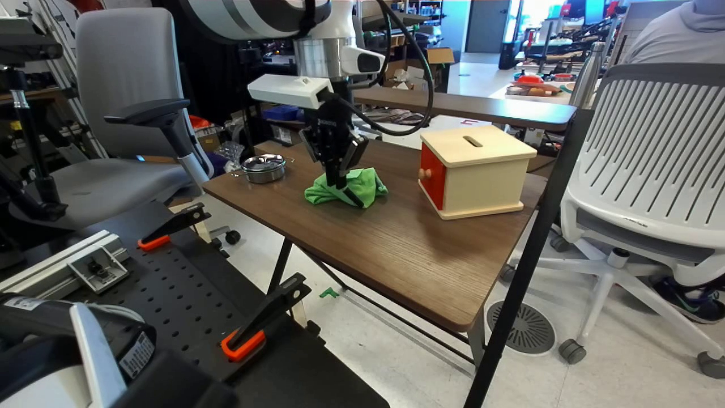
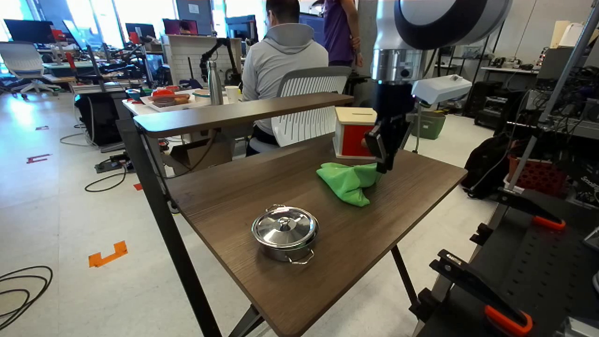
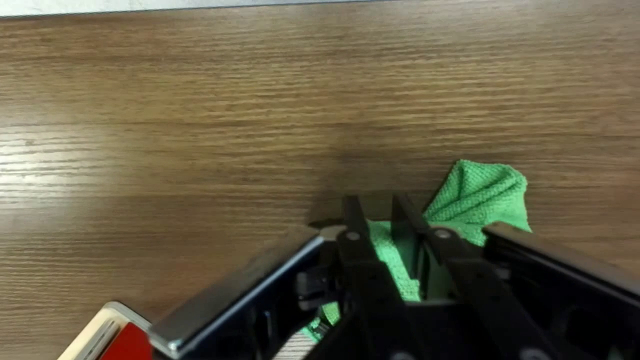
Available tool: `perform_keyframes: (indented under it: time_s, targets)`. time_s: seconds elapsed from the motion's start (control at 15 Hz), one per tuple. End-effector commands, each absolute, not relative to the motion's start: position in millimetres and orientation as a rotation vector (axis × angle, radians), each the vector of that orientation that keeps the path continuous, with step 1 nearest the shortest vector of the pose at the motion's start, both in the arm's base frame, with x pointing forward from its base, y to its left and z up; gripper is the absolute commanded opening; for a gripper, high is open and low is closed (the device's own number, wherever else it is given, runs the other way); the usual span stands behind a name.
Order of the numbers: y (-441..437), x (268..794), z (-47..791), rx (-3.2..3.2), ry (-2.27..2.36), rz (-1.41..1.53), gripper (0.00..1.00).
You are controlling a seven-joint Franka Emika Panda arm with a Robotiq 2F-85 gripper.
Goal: Unfold the green towel
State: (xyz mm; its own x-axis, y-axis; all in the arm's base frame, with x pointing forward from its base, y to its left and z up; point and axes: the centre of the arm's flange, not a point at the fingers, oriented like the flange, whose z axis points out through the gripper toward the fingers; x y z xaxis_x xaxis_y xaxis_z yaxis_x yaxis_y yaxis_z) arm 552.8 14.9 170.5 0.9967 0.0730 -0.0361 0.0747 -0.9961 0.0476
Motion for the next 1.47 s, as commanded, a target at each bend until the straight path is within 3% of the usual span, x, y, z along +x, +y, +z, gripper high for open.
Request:
perform_keyframes:
  time_s: [0.0,0.07,0.2,0.47,0.53,0.67,0.8,1.4]
  targets:
    - [17.6,563.2,178.4,3.073,0.169,0.004,0.00]
    - [18.7,566.1,178.0,3.064,0.172,0.002,0.32]
    - [20.5,570.1,176.9,3.052,0.182,0.003,0.28]
    - [22.7,575.2,176.9,3.042,0.204,0.001,0.55]
    - [23.4,576.2,176.6,3.038,0.208,0.013,0.14]
    - [24.1,578.3,175.0,3.031,0.219,0.009,0.16]
    - [24.3,579.4,172.1,3.028,0.223,-0.001,0.01]
    - [38.1,570.0,204.1,3.060,0.236,-0.112,0.00]
